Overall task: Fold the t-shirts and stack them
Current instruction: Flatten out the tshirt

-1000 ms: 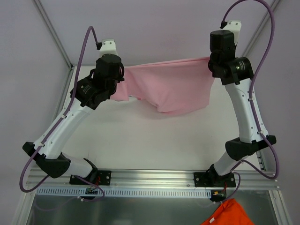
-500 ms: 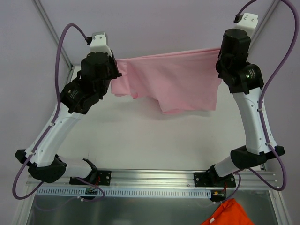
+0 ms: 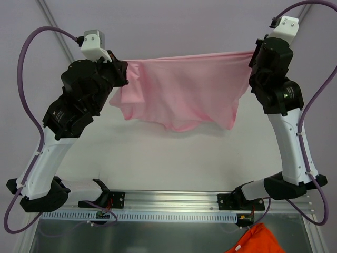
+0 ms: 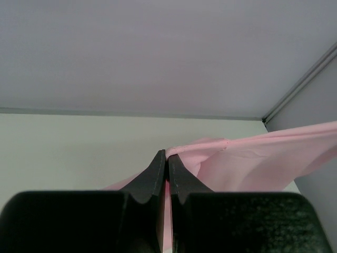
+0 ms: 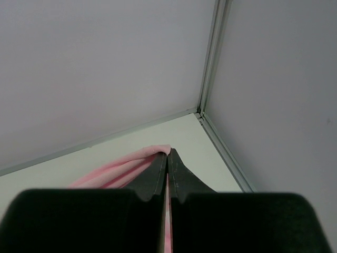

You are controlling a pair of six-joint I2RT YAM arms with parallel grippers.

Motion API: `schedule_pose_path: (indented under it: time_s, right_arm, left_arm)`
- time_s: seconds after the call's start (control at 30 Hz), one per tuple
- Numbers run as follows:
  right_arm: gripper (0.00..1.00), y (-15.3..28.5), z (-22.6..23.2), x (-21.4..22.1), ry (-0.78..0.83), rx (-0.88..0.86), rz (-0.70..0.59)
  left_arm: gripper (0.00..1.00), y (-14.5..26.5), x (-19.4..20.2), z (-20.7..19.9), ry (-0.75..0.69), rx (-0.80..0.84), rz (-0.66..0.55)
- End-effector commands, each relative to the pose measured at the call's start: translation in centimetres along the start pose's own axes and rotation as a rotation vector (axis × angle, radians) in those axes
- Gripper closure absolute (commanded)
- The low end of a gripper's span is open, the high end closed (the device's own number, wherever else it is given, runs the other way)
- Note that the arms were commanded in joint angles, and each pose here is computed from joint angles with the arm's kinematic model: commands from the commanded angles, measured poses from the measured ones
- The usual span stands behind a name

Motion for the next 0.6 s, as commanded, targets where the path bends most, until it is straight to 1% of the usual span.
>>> schedule_pose_path:
  time_s: [0.0,0.13,0.2,0.23,0.27,0.3,0.33,0.43,0.57]
  right_arm:
    - [0.99,0.7,-3.1,-1.9,-0.03,0.101,-0.065]
    - [0.99,0.8,-2.5,-1.4,-0.028,0.051,-0.041]
    - [0.99,0.9,-2.1,-1.1,-0.046,0.02,-0.025]
    - [0.99,1.0,-1.7,-0.5,-0.043,-0.007,0.0]
    - [0.99,1.1,-1.6,-0.2,-0.049,-0.017,0.012]
    - [0.99,1.2,-1.3,0.3,-0.054,-0.041,0.031]
    - [0.99,1.5,-1.4,0.4,-0.061,-0.053,0.036]
    - [0.99,1.9,-0.9,1.6,-0.059,-0.104,0.075]
    - [0.99,2.7,-0.4,2.6,-0.054,-0.184,0.111]
  left_arm:
    - [1.0,2.5,-2.4,1.2,0.034,-0.01,-0.069]
    - [1.0,3.2,-1.3,0.3,0.074,0.072,-0.019]
    - [1.0,3.1,0.4,-0.2,0.09,0.106,0.046]
    - [1.0,3.1,1.5,-0.8,0.124,0.136,0.087]
    - [1.0,2.8,3.8,-1.1,0.115,0.147,0.148]
    - [1.0,2.9,4.7,-1.2,0.133,0.147,0.165]
    - [1.0,2.6,6.8,-1.0,0.116,0.127,0.211]
    - [1.0,2.4,9.7,-0.8,0.114,0.105,0.276]
    - [1.0,2.4,10.8,-0.7,0.09,0.089,0.302]
Point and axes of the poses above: each gripper's point midway between its finger pads, its own y axis back along the fingers, its own z axis along the line the jaws close on, x = y × z, the point moved 5 cm from there along y, back along the fingers, and after that the axes turned 1 degree about y, right-handed, at the moved point
